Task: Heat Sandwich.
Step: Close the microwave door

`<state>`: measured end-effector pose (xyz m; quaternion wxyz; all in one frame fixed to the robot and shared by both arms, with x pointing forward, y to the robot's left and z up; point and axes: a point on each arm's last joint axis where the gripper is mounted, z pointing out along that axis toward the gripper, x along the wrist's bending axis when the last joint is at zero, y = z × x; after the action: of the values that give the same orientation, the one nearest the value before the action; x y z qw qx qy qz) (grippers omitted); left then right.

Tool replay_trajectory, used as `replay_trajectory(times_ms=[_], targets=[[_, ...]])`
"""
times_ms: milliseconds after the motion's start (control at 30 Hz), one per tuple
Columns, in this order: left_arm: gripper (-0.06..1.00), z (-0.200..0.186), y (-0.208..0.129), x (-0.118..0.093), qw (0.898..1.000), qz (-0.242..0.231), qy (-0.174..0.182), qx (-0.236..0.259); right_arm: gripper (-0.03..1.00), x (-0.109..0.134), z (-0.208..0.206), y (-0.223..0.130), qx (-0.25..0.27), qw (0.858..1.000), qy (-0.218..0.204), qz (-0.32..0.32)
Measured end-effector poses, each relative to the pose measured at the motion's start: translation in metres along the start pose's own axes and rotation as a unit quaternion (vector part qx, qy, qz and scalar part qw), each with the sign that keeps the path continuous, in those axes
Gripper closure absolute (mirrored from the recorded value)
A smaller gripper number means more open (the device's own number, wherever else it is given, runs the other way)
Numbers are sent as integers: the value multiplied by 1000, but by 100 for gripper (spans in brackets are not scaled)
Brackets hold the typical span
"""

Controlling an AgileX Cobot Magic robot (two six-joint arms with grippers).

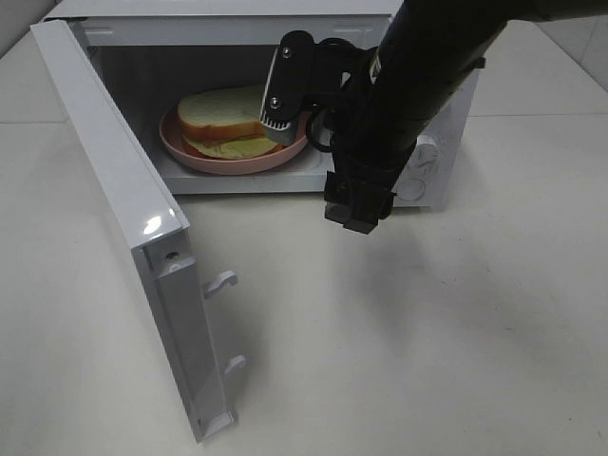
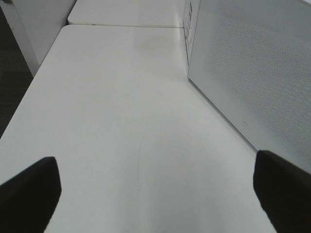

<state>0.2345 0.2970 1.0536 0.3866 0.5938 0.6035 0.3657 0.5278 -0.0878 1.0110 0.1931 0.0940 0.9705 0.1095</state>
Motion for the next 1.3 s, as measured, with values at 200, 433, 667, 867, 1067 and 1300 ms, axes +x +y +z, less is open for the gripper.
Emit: replay_trajectory(times_ms=[200,433,667,867,1067,1300], targets=[[-5,0,0,0,1000,0,0,0,20,14,-19,-18,4,998,2,68],[-5,0,0,0,1000,0,0,0,20,28,-38,-37,14,993,6,120],[-5,0,0,0,1000,0,0,0,20,45,-66,-60,11,982,0,191],[-5,0,0,0,1000,0,0,0,20,55,-86,-75,4,972,-6,236],[-5,0,0,0,1000,0,0,0,20,64,-101,-87,4,964,-9,264],[-5,0,0,0,1000,0,0,0,20,83,-124,-112,10,951,-10,308]])
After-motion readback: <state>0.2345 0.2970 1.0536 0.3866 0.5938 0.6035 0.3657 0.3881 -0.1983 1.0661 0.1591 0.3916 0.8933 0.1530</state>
